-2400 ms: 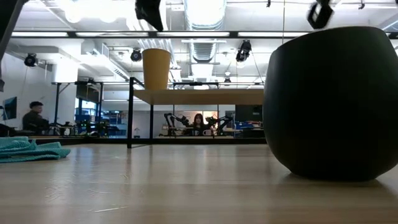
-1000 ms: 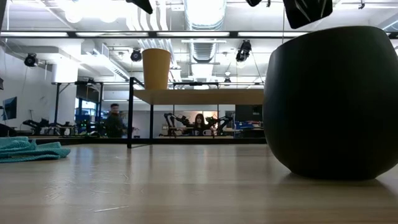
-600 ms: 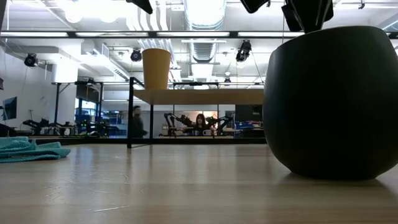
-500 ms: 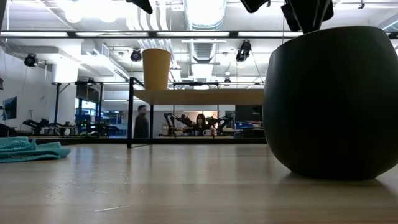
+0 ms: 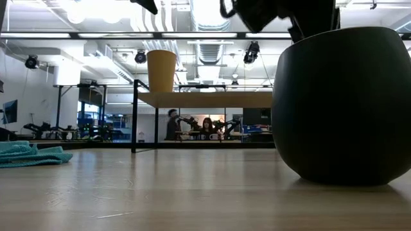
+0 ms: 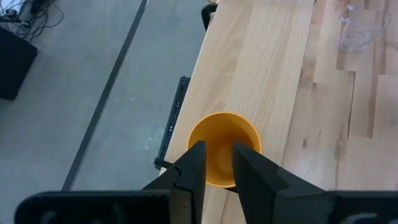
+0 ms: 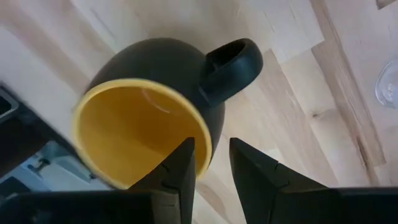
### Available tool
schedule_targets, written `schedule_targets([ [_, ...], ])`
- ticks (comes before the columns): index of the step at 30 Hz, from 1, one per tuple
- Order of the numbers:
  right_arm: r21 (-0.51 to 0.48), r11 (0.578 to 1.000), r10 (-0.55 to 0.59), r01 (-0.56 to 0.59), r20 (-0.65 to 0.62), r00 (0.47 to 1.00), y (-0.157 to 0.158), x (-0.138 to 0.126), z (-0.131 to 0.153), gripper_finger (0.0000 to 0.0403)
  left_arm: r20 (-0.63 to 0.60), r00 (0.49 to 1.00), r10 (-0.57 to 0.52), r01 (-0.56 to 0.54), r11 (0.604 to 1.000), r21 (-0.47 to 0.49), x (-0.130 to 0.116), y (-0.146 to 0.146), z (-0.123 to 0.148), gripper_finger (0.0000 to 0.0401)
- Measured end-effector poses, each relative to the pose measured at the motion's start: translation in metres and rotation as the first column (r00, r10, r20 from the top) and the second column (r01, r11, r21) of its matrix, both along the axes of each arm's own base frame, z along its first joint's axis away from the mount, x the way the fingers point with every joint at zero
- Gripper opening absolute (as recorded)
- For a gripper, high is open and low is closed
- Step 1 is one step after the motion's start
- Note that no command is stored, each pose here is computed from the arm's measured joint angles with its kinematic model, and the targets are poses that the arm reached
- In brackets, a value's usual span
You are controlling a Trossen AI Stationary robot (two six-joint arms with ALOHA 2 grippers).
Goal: Stack small to large cups/mugs on shelf
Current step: Put the black mug on the shelf
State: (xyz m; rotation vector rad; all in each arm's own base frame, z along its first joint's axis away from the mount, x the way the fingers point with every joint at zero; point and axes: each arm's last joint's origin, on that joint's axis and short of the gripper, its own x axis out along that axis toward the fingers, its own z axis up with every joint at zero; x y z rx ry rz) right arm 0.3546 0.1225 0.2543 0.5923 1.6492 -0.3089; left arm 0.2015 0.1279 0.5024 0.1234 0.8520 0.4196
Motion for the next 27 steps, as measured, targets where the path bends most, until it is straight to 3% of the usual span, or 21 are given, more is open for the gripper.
schedule_targets([
  [5,-0.012,1.000,0.016,-0.016,-0.037,0.999,0.002,0.005,-0.014,0.0093,0.000,1.000,0.000,0.000,1.000,0.000,0.000,0.000,0.000,0.0063],
  [27,-0.014,0.998,0.062,-0.063,-0.022,0.998,0.001,0.005,-0.022,0.0093,0.000,1.000,0.000,0.000,1.000,-0.001,0.000,0.000,0.000,0.0063],
])
